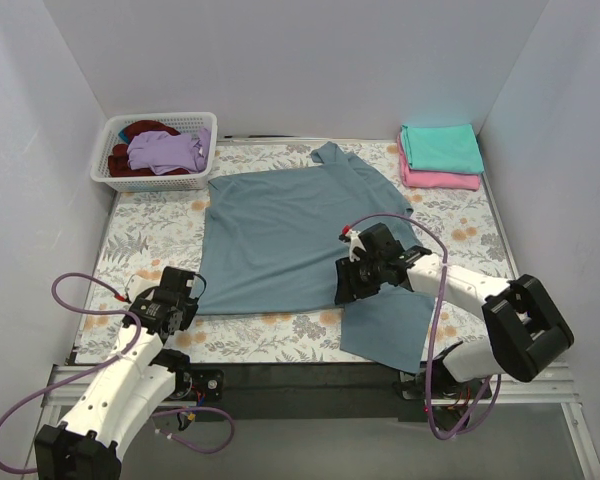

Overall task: Fold and stack the t-shirts
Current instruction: Flatten the tshirt out

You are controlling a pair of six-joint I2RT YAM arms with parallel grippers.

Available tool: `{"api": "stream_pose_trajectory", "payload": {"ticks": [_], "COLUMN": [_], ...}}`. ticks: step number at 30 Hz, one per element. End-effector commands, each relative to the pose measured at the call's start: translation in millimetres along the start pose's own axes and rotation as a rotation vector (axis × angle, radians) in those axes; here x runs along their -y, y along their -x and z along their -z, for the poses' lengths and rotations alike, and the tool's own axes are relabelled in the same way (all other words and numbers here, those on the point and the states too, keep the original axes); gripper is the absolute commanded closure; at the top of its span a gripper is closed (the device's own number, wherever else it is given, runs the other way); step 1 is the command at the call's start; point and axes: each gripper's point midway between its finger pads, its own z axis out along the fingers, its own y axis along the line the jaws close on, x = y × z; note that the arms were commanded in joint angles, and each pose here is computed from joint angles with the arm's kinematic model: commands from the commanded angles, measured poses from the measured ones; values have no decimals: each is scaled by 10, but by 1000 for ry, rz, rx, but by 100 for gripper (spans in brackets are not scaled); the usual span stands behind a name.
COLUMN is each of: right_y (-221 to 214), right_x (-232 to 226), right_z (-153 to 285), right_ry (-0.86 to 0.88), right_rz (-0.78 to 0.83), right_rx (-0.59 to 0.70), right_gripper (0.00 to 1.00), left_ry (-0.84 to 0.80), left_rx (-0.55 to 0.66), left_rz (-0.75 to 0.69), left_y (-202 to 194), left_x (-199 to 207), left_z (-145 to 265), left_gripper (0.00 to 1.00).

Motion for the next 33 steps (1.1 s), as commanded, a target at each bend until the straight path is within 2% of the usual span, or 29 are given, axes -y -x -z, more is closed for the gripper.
{"api": "stream_pose_trajectory", "payload": {"ticks": [1, 6, 12, 17, 20, 23, 26, 27, 31, 33], "right_y": [-74, -661, -1003, -963, -933, -921, -907, -908, -897, -913], "right_x": [-107, 220, 430, 429, 410, 404, 404, 404, 405, 409], "right_z": [-25, -68, 38, 90, 95, 96, 100, 99, 92, 87], "right_ry": [45, -81, -176, -187, -178, -173, -170, -171, -166, -165], "right_rz": [11, -69, -148, -139, -125, -110, -106, -104, -96, -98], "right_rx": [-56, -232, -265, -242, -237, -232, -219, -218, -206, -206], "right_gripper": [48, 52, 53, 50, 49, 48, 48, 48, 48, 48], "left_ry": [10, 19, 29, 18, -39, -138, -245, -257, -165, -133], "left_rx": [64, 71, 81, 50, 47, 59, 7, -62, -247, -286], "left_rz": [179, 190, 195, 178, 147, 102, 9, -43, -153, -172], "left_y": [156, 173, 200, 165, 233, 357, 311, 176, -264, -393], "left_x": [72, 54, 39, 91, 253, 519, 838, 879, 848, 791], "left_z": [32, 48, 63, 98, 221, 402, 496, 494, 184, 56], "left_gripper": [100, 100, 99, 85, 76, 73, 64, 64, 63, 63]}}
